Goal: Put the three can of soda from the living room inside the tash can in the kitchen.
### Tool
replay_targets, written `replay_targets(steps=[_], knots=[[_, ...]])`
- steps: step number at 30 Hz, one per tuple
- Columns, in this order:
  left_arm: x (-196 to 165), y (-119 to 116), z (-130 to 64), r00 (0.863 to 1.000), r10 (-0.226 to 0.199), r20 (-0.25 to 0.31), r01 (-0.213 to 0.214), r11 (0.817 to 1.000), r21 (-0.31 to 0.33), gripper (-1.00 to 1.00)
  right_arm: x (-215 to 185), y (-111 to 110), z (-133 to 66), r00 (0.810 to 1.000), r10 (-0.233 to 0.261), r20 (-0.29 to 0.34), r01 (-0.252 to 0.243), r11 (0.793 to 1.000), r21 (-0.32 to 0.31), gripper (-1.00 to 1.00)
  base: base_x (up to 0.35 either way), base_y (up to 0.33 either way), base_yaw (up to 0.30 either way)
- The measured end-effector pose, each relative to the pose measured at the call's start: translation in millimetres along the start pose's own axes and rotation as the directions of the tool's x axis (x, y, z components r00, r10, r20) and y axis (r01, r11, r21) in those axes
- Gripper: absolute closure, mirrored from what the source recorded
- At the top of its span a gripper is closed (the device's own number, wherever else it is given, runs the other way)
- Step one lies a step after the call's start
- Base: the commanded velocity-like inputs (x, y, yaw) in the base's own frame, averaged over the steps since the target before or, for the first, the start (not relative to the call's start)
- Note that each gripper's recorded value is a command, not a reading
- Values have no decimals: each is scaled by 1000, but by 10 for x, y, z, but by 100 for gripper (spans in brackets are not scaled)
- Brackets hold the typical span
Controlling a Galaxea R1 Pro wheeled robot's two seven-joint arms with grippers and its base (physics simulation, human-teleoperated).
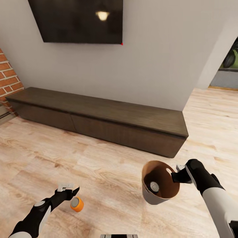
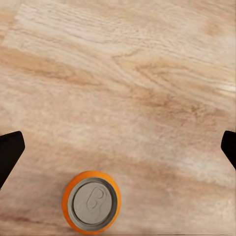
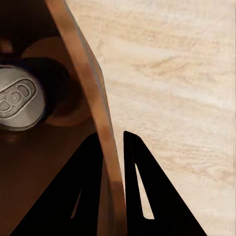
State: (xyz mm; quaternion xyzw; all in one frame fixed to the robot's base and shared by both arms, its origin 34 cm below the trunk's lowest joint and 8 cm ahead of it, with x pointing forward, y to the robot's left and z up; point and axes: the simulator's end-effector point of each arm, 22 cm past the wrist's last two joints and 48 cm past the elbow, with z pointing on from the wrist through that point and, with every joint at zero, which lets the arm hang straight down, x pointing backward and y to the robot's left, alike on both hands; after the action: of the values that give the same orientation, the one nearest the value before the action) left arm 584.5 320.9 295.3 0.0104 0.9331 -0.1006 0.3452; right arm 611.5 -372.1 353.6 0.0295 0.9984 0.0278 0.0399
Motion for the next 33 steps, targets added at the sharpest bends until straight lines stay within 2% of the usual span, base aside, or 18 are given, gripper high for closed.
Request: replay_targets(steps=[5, 6, 8, 9, 16, 20, 23, 28, 33], knots=[[222, 4, 70, 1000, -11, -24, 11, 1000, 2, -100, -171, -167, -50, 999, 3, 40, -4, 1000, 22, 100, 0, 0, 0], [282, 4, 85, 999, -13, -31, 13, 1000, 3, -100, -219, -258, -82, 999, 19, 42, -20, 1000, 22, 100, 0, 0, 0], [348, 10, 113, 999, -15, -34, 15, 1000, 3, -100, -436, -419, -217, 996, -7, 87, 1, 998, 69, 100, 0, 0, 0], [377, 16, 128, 999, -15, -36, 15, 1000, 3, -100, -474, -447, -228, 996, -13, 91, 6, 997, 76, 100, 0, 0, 0], [565, 50, 234, 999, -24, -41, 24, 1000, 2, -100, -638, -465, -297, 998, -48, 47, 49, 999, -22, 100, 0, 0, 0], [641, 59, 285, 999, -20, -40, 20, 1000, 2, -100, -682, -630, -307, 996, -86, 36, 86, 996, 23, 100, 0, 0, 0], [639, 70, 292, 999, -21, -34, 21, 1000, 1, -100, -729, -678, -365, 996, -87, 33, 87, 996, 24, 100, 0, 0, 0], [671, 76, 304, 999, -24, -38, 24, 1000, 0, -100, -703, -733, -322, 993, -114, 12, 113, 992, 53, 100, 0, 0, 0], [820, 97, 374, 998, -25, -52, 25, 1000, 0, -100, -647, -721, -162, 994, -109, -1, 109, 993, 43, 100, 0, 0, 0]])
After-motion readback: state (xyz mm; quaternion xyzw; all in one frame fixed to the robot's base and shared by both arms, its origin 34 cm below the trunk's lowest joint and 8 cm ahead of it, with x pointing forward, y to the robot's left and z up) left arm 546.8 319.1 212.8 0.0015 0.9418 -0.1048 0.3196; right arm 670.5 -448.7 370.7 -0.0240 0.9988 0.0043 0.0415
